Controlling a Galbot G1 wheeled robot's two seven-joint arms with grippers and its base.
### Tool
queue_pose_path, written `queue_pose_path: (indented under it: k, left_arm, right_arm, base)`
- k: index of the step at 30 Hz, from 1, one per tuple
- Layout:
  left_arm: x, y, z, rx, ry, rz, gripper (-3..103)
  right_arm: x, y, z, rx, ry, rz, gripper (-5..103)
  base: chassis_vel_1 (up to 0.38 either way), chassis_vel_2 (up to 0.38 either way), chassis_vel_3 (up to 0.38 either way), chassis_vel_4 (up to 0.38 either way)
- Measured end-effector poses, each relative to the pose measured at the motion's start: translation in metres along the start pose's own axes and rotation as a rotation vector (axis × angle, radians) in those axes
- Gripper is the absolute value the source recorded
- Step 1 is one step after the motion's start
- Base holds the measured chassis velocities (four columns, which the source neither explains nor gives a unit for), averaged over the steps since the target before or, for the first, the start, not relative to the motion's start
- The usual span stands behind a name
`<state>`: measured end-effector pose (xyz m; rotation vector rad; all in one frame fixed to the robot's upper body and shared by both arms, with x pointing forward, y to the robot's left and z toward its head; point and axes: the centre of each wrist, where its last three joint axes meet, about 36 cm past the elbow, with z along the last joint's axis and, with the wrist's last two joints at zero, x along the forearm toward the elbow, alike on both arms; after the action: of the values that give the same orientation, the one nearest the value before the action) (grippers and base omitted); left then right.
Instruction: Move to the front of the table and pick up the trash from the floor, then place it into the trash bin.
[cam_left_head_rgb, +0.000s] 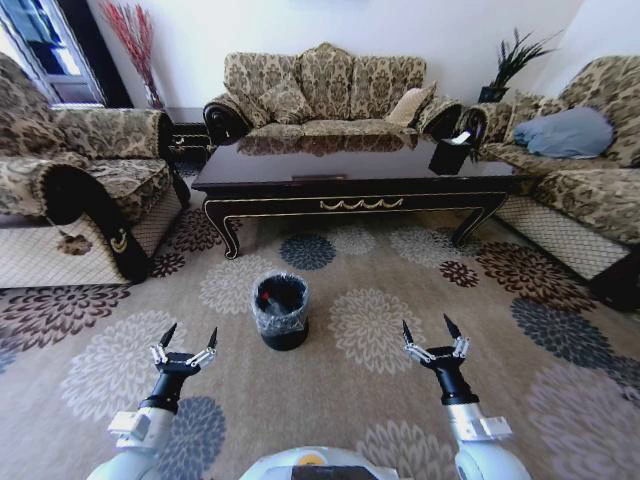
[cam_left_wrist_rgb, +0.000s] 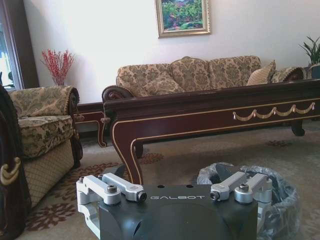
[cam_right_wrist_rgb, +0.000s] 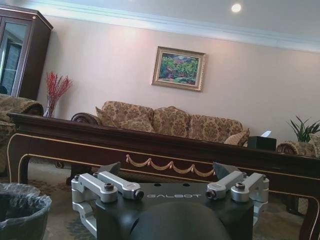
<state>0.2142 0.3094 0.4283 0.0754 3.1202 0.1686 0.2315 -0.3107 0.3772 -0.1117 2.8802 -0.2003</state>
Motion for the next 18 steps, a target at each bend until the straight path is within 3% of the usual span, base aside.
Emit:
queue_pose_path:
  k: [18]
  left_arm:
    - [0.0000,0.0000,0.0000,0.000,0.000,0.000,100]
  right_arm:
    - [0.0000,0.0000,0.0000,0.000,0.000,0.000,100]
  base:
    - [0.187,-0.192,-0.192,0.186]
